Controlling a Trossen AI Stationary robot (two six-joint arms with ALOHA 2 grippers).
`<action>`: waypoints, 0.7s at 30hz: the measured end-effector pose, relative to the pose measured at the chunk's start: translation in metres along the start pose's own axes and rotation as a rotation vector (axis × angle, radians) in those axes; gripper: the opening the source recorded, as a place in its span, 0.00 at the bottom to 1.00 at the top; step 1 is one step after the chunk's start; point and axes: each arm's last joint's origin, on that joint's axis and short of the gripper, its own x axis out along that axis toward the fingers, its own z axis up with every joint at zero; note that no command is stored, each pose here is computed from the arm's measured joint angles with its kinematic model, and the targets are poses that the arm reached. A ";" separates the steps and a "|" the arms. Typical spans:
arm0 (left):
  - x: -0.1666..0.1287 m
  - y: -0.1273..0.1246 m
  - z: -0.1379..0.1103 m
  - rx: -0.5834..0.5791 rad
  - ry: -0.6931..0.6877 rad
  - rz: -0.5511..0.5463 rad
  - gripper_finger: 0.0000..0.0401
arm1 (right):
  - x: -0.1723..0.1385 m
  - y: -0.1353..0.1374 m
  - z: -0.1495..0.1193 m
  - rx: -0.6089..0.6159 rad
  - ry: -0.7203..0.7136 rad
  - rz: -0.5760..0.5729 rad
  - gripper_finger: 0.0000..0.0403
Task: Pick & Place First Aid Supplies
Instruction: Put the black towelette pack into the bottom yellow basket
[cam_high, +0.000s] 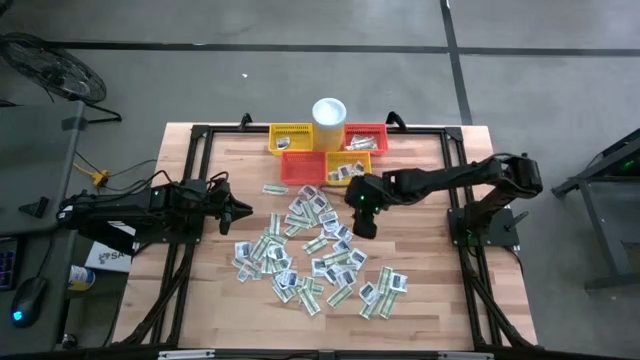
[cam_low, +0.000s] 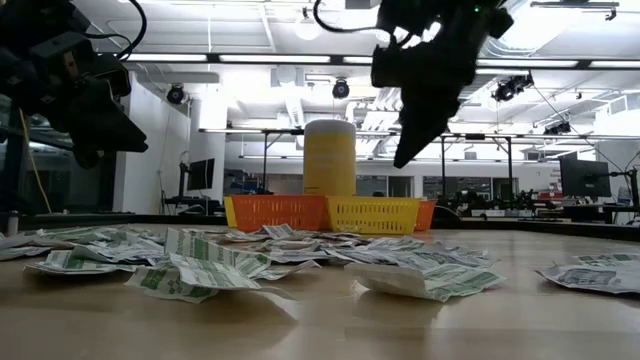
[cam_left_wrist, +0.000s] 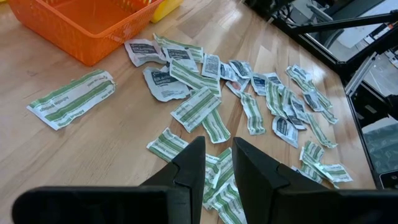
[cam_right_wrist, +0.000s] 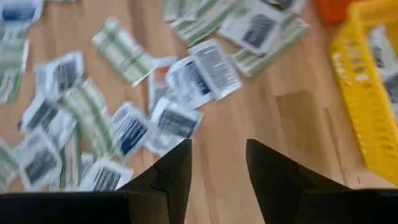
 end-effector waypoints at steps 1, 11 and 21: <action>0.000 0.000 0.000 0.000 0.000 0.000 0.20 | 0.001 0.003 -0.001 -0.029 0.004 -0.004 0.36; 0.000 0.000 0.000 0.000 0.000 0.000 0.20 | 0.028 0.031 -0.011 -0.358 0.086 0.023 0.36; 0.000 0.000 0.000 0.000 0.000 0.000 0.20 | 0.052 0.031 -0.010 -0.038 0.100 0.022 0.35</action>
